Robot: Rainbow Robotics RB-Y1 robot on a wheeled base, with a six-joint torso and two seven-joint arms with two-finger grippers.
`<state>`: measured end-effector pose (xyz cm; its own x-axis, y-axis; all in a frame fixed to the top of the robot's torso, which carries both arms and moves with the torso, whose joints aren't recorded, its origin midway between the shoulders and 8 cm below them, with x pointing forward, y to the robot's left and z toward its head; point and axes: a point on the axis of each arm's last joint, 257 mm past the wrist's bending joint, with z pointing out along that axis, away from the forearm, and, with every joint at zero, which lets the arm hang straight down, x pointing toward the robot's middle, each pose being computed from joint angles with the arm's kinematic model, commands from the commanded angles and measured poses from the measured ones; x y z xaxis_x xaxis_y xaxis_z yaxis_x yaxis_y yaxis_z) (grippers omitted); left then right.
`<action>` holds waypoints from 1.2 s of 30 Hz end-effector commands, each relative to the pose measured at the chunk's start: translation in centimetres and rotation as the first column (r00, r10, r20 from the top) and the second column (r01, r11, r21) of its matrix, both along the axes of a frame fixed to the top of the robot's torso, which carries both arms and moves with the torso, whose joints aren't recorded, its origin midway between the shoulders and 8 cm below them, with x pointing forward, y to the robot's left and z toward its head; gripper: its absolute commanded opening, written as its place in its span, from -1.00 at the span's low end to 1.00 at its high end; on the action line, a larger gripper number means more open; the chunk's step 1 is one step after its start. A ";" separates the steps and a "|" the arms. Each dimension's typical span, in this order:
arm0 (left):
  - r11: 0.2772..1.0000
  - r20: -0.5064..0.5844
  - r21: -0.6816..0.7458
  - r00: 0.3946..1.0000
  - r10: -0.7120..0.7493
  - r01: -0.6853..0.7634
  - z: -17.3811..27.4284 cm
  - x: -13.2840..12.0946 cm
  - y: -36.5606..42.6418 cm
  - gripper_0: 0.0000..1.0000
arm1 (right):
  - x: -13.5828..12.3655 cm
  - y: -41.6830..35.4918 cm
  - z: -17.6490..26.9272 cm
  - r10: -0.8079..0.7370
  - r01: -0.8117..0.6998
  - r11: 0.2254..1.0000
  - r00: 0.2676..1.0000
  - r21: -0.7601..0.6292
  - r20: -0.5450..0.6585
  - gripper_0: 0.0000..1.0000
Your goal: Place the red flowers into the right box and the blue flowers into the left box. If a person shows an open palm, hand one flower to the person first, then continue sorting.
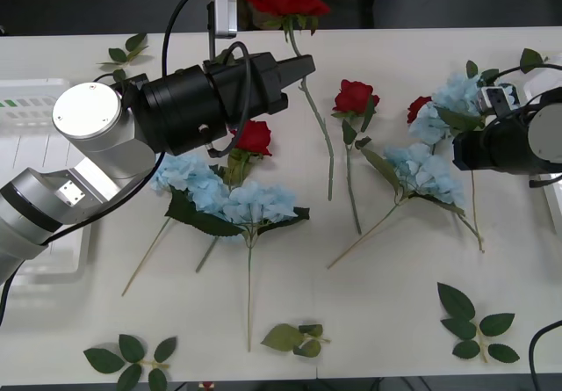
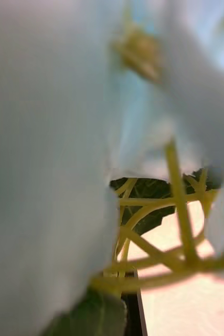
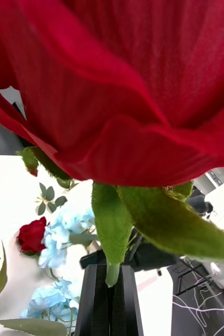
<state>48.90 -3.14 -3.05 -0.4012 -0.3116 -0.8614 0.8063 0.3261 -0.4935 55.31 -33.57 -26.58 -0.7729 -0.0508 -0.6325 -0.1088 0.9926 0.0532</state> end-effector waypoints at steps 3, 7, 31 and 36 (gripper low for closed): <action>0.999 0.107 0.004 0.993 -0.043 0.043 3.5 -1.7 -1.6 -1.00 | 0.3 1.7 1.3 0.050 -0.052 0.997 0.998 0.056 0.031 -0.34; 0.999 0.109 0.007 0.993 -0.045 0.045 3.4 -1.7 -1.7 -1.00 | -0.3 1.4 2.2 0.054 -0.056 0.992 0.998 0.114 0.017 -0.19; 0.999 0.108 0.007 0.993 -0.044 0.043 3.4 -1.7 -1.6 -1.00 | -13.4 7.0 13.4 0.522 -0.626 0.583 0.777 0.518 0.351 0.88; 0.999 0.108 0.007 0.993 -0.044 0.043 3.4 -1.7 -1.6 -1.00 | -13.6 10.9 12.0 0.579 -0.714 0.515 0.698 0.474 0.422 0.89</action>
